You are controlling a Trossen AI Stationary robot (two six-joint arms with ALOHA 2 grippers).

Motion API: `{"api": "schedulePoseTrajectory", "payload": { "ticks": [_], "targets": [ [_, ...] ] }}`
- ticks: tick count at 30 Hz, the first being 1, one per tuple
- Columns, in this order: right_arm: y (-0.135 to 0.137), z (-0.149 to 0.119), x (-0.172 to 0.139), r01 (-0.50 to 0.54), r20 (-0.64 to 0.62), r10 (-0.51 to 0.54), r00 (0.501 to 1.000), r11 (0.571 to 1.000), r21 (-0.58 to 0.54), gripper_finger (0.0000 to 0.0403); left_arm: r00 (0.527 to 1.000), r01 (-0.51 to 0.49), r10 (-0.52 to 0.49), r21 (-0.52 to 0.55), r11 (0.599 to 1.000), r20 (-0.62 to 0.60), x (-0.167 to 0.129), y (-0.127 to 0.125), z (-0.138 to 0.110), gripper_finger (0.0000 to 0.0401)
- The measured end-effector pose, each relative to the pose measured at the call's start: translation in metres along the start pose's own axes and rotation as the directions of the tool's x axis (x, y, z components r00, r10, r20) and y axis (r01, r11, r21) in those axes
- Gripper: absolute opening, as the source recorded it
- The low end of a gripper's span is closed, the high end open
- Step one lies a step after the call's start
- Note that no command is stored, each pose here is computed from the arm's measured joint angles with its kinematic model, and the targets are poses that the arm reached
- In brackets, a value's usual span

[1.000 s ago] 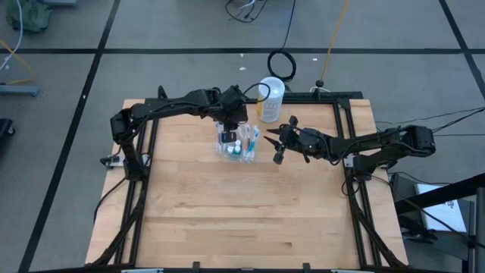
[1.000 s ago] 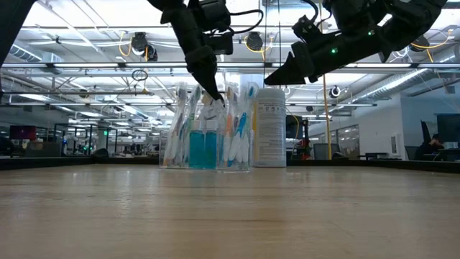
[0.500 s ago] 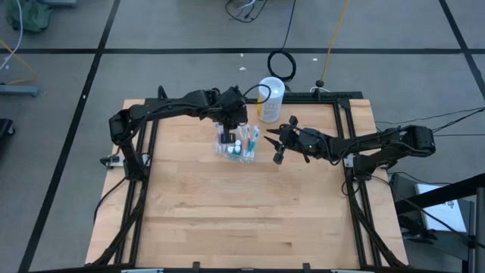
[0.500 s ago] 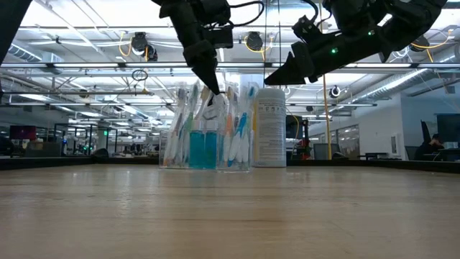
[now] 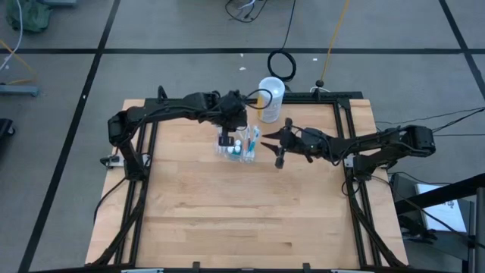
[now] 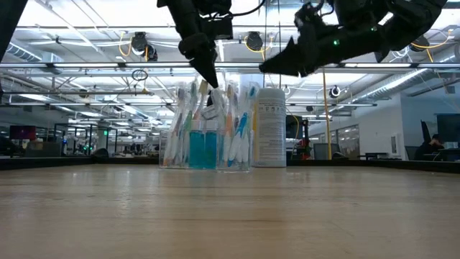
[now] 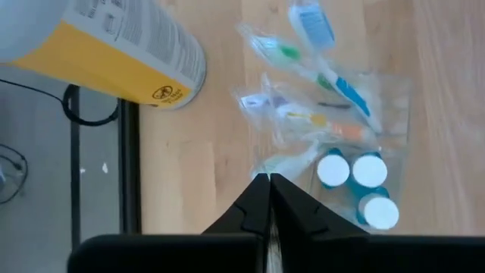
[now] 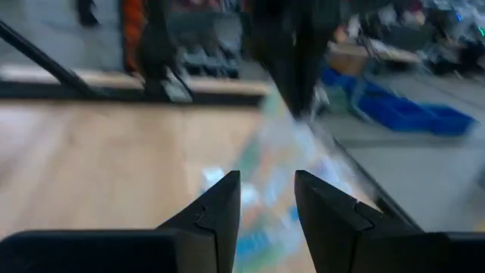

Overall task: Pick & Place toothbrushing station
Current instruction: Adjust the toothbrushes into the transparent organizer

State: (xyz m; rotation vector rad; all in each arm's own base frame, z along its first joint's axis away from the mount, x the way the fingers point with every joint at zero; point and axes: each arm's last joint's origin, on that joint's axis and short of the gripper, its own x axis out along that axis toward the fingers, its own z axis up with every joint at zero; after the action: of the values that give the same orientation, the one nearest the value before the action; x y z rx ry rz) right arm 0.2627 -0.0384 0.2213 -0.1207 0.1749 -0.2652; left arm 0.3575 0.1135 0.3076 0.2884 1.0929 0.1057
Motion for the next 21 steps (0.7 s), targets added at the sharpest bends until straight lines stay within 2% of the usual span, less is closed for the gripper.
{"api": "schedulePoseTrajectory", "payload": {
  "ticks": [4, 8, 14, 18, 21],
  "targets": [
    [0.003, 0.005, 0.005, -0.084, 0.106, 0.082, 0.991, 0.996, 0.009, 0.0138, 1.0, 0.01, -0.009, 0.035, 0.999, -0.011, -0.004, -0.004, -0.001, 0.0003],
    [0.007, -0.001, 0.017, -0.139, 0.174, 0.137, 0.975, 0.99, 0.001, 0.0169, 1.0, 0.011, -0.01, 0.072, 0.997, -0.01, -0.004, -0.005, 0.0, 0.0011],
    [0.013, -0.014, 0.043, -0.155, 0.086, 0.158, 0.984, 0.987, -0.036, 0.0203, 1.0, 0.009, -0.009, 0.138, 0.99, 0.0, -0.005, -0.008, 0.002, 0.0004],
    [0.013, -0.009, 0.06, -0.09, 0.037, 0.091, 0.995, 0.996, -0.014, 0.0204, 1.0, 0.011, -0.012, 0.144, 0.99, 0.002, -0.005, -0.01, 0.003, 0.0012],
    [0.013, -0.005, 0.07, -0.09, 0.019, 0.09, 0.996, 0.996, 0.005, 0.0202, 1.0, 0.004, -0.004, 0.151, 0.989, -0.002, -0.006, -0.011, 0.003, 0.0007]
  ]
}}
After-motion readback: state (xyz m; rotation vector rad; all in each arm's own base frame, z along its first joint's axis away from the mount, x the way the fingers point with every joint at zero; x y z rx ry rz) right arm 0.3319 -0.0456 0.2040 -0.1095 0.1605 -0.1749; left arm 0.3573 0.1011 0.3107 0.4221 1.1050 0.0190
